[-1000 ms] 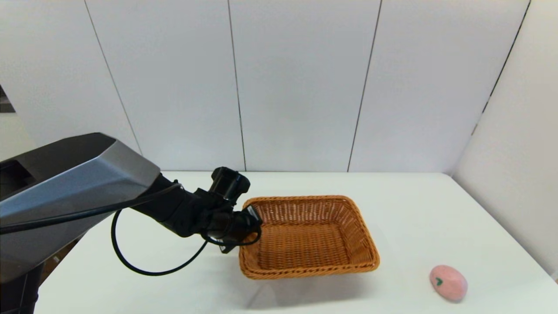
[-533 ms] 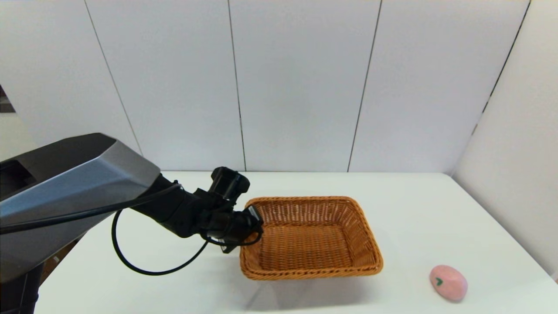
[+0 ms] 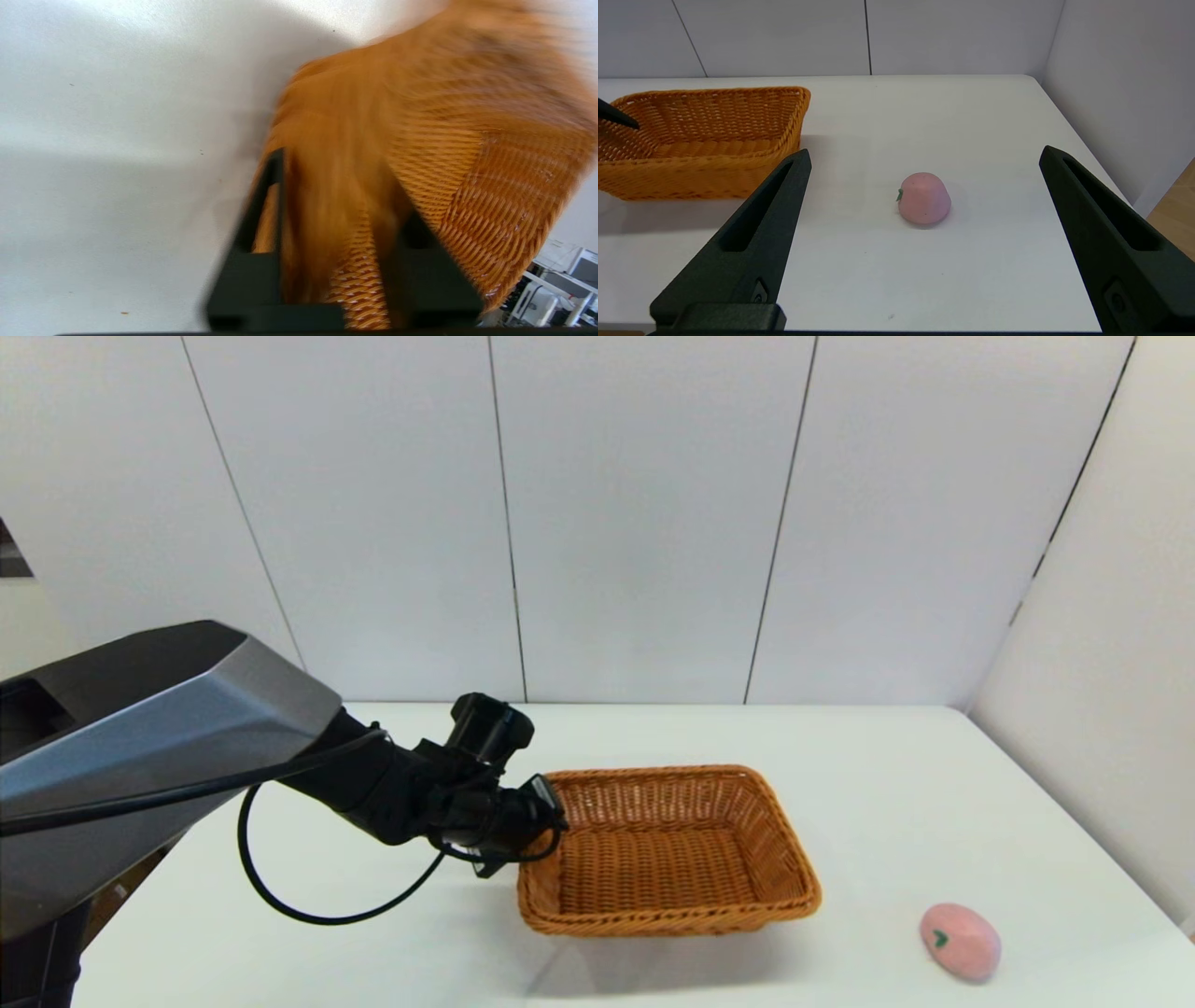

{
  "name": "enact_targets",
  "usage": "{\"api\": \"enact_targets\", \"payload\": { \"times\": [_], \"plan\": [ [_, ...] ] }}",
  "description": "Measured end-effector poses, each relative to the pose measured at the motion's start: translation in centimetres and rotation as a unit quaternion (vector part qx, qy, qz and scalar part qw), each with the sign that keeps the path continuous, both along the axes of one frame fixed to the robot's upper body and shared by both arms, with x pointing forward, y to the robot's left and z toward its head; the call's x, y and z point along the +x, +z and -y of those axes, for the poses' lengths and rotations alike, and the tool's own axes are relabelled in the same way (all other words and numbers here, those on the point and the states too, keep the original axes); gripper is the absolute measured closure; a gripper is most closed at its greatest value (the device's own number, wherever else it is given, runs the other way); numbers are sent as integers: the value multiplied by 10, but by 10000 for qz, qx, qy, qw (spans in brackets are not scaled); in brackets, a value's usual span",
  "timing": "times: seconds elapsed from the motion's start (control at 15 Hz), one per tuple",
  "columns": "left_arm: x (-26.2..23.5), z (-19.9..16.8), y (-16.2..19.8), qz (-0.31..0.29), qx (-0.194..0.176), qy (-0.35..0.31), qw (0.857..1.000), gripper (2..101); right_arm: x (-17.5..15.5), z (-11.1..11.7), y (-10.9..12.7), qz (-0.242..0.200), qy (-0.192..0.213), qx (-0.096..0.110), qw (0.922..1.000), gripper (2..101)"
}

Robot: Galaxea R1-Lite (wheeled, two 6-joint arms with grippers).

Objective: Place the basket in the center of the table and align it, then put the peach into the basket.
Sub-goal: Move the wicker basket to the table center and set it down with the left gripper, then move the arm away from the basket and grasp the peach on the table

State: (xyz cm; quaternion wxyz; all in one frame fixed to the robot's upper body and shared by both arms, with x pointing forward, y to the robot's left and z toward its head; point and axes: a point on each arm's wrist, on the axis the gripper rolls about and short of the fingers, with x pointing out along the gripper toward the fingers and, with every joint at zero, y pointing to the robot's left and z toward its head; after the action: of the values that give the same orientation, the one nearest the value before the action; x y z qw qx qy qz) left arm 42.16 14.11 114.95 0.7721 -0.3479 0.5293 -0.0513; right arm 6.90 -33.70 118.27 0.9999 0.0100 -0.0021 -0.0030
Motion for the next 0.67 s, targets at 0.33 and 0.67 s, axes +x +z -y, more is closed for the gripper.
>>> {"api": "enact_targets", "payload": {
  "times": [0.33, 0.67],
  "plan": [
    [2, -3, 0, -3, -16, 46, 10000, 347, 0, 0, 0, 0, -2, -2, 10000, 52],
    [9, -13, 2, 36, -24, 197, 9998, 213, 0, 0, 0, 0, -2, -2, 10000, 52]
  ]
}}
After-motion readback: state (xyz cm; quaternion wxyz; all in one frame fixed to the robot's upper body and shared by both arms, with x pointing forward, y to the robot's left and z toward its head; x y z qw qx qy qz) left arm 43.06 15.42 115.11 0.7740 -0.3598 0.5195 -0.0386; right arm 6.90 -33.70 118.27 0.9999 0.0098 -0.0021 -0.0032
